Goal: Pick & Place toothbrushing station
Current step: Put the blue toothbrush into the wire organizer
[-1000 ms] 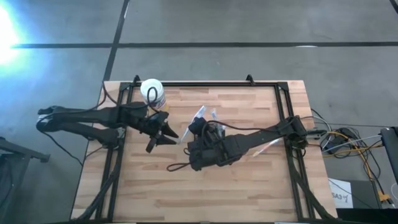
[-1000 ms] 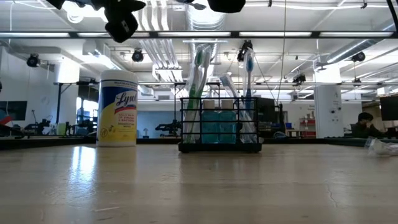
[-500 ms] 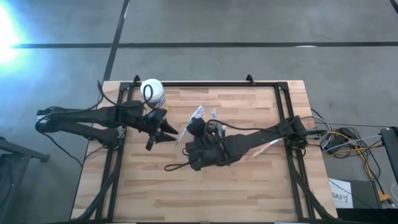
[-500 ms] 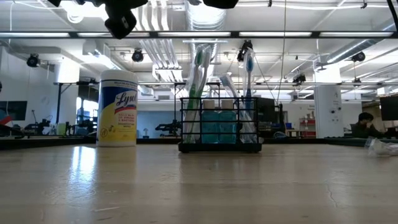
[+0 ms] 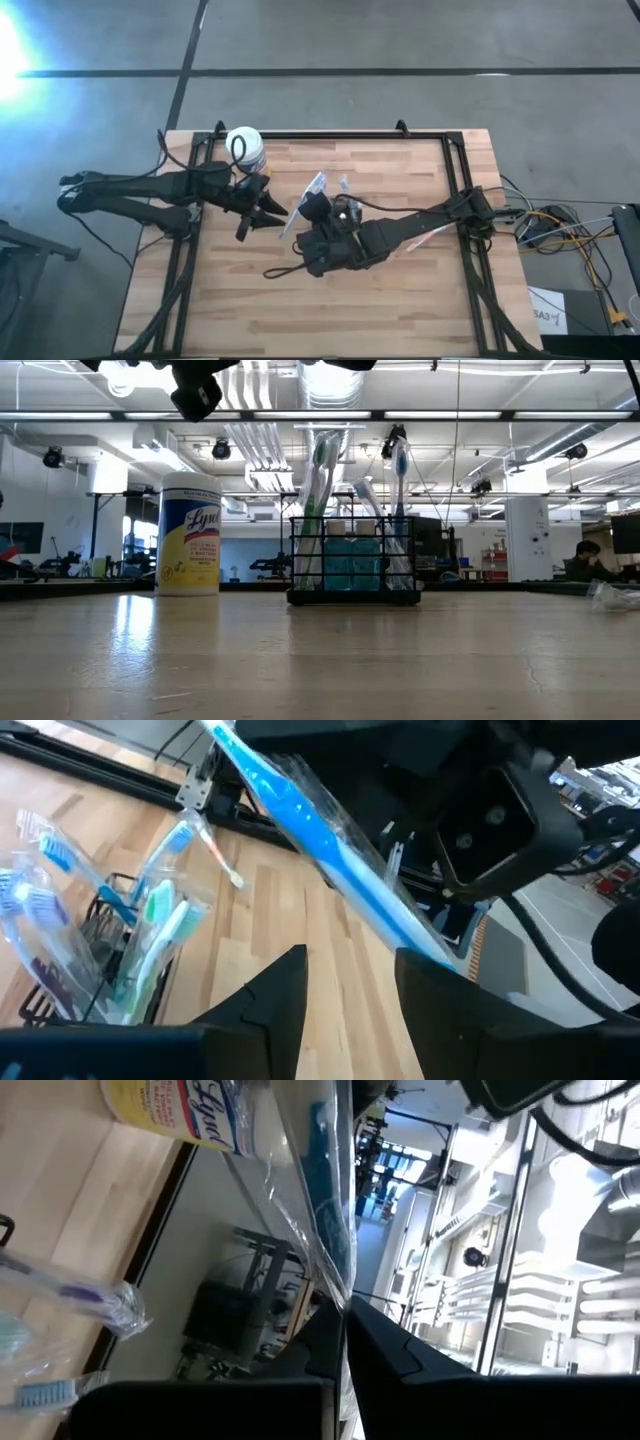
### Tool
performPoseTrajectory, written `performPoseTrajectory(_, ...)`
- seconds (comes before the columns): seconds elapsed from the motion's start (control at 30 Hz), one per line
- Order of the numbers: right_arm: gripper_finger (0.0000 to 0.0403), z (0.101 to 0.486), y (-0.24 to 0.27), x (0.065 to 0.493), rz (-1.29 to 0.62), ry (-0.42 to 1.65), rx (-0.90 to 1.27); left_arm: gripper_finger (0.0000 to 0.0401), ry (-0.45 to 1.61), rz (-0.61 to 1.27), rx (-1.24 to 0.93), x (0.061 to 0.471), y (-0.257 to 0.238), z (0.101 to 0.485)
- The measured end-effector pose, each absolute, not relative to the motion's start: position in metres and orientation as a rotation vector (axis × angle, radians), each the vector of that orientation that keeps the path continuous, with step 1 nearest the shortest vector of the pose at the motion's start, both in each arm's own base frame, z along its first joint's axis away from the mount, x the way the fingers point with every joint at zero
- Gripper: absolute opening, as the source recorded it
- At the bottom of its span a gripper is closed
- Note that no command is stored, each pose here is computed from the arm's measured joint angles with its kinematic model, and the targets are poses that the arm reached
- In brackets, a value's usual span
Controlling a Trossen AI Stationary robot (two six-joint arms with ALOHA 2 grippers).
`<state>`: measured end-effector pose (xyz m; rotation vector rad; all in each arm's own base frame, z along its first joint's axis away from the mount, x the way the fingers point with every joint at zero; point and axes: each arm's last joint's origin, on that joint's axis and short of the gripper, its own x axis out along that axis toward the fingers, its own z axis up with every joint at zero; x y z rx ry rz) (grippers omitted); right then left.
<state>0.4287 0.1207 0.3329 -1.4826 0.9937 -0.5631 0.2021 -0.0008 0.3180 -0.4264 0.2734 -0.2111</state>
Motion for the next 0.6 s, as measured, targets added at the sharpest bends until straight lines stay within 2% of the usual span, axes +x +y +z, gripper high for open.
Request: performPoseTrajectory(0.6,0.0011,0.313,0.123,0.435,-0.517,0.997,-1.549,0.0156,0.298,-0.229,-0.449,0.215,-0.001,0.311)
